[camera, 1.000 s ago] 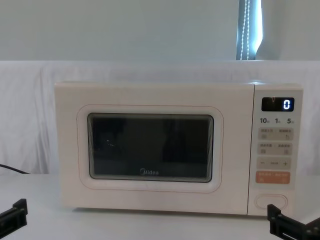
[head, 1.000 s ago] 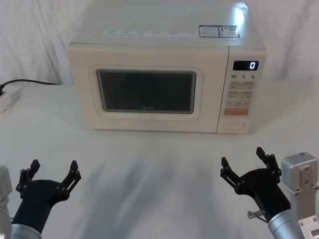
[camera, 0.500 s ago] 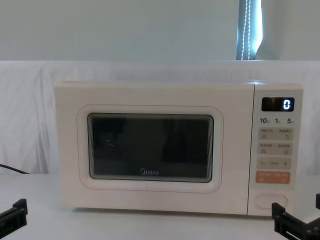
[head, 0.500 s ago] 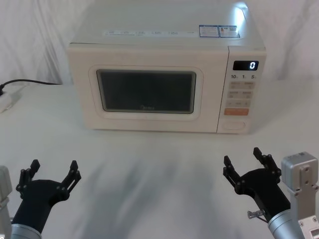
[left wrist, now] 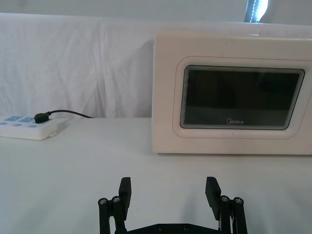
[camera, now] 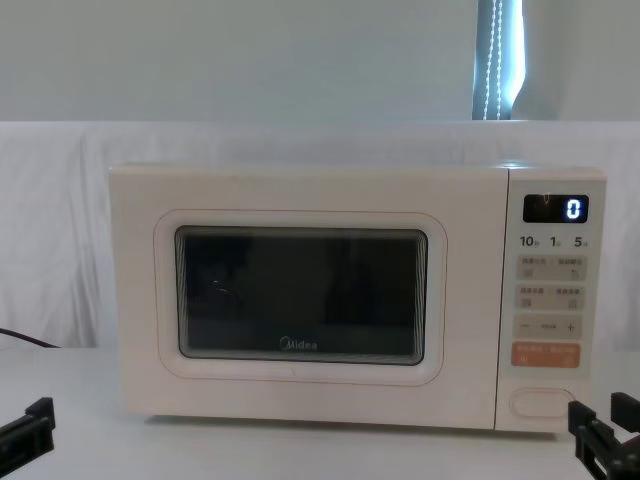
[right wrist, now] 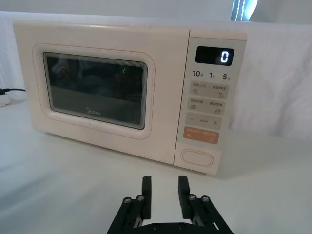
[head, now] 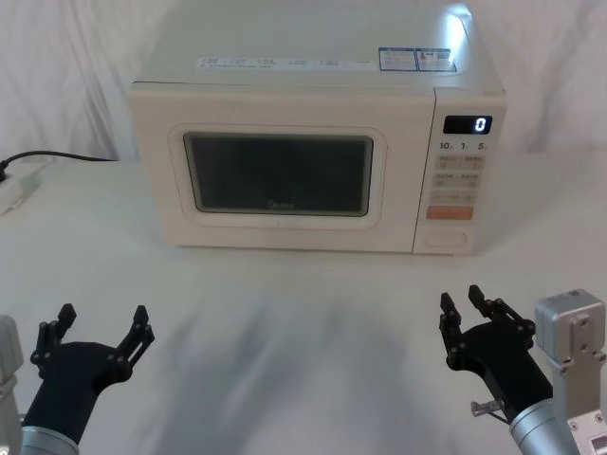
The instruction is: Press the button to open the microwave door with one hand; close the microwave door with the other hand.
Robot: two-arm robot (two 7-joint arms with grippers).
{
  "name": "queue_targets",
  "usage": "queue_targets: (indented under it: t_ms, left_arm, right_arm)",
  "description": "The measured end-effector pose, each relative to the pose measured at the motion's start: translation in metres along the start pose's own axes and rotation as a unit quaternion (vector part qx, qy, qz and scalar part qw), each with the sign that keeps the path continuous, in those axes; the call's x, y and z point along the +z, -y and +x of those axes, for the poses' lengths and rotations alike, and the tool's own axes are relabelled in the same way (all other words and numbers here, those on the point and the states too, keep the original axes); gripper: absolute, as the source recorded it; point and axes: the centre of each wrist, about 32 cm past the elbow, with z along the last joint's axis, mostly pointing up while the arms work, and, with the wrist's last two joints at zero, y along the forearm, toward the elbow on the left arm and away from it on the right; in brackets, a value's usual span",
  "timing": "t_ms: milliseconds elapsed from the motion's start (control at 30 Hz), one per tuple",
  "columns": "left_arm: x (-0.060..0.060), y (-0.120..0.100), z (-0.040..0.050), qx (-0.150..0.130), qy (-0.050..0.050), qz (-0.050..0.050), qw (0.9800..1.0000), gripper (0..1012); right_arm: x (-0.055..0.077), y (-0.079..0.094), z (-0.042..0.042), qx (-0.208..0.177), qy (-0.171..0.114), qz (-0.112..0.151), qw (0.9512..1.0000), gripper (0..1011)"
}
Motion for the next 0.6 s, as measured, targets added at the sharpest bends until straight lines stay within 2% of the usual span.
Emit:
queue_targets:
  t_ms: [100, 133, 233, 333, 433, 600]
  left_arm:
    - [0.0000, 0.0000, 0.0000, 0.000, 0.000, 0.000, 1.0000, 1001]
    - [0.0000, 0.0000, 0.0000, 0.000, 0.000, 0.000, 1.0000, 1001]
    - [0.0000, 0.0000, 0.0000, 0.000, 0.000, 0.000, 1.0000, 1001]
    - [0.0000, 0.0000, 0.0000, 0.000, 0.000, 0.000, 1.0000, 1001]
    - [0.0000, 0.0000, 0.0000, 0.000, 0.000, 0.000, 1.0000, 1001]
    - [0.0000, 0.0000, 0.0000, 0.000, 0.000, 0.000, 1.0000, 1001]
  right_arm:
    - [0.0000, 0.0000, 0.0000, 0.000, 0.000, 0.000, 1.0000, 283]
    - [0.0000, 0.0000, 0.0000, 0.000, 0.000, 0.000, 1.0000, 283]
    - [0.0000, 0.0000, 0.0000, 0.000, 0.000, 0.000, 1.0000, 164]
    - [0.0000, 0.0000, 0.0000, 0.000, 0.000, 0.000, 1.0000, 113]
    - [0.0000, 0.0000, 0.0000, 0.000, 0.000, 0.000, 1.0000, 0]
    - [0.0000, 0.0000, 0.0000, 0.000, 0.000, 0.000, 1.0000, 0]
